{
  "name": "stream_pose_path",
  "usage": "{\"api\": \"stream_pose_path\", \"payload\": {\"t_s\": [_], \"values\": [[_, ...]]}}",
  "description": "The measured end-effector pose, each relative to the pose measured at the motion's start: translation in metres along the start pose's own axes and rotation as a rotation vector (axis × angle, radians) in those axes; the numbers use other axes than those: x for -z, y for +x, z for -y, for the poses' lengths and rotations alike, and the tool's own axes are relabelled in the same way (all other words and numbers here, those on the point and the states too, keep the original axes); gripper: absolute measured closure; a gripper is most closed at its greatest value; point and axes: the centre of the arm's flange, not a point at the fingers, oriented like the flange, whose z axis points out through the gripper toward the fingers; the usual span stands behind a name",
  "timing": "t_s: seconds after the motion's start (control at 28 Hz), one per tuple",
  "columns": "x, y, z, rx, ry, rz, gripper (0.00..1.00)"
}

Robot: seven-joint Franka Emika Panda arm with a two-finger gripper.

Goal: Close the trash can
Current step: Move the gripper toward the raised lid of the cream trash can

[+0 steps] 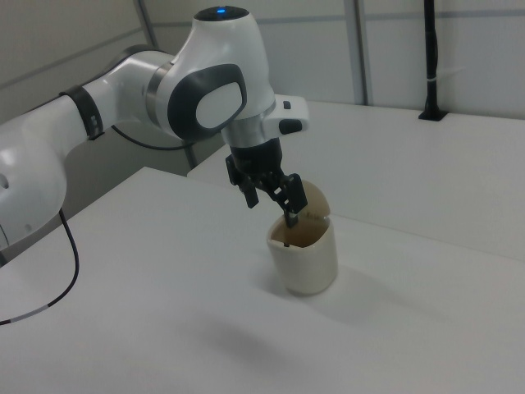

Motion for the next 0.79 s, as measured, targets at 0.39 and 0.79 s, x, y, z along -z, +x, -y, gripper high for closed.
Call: {"api": "stream_pose_path", "payload": {"t_s": [0.39, 0.79], "values": [[0.003, 0.0, 0.005, 0.008, 0.001, -0.015, 0.0], [0.01, 0.015, 0.016, 0.027, 0.006, -0.136, 0.0]]}}
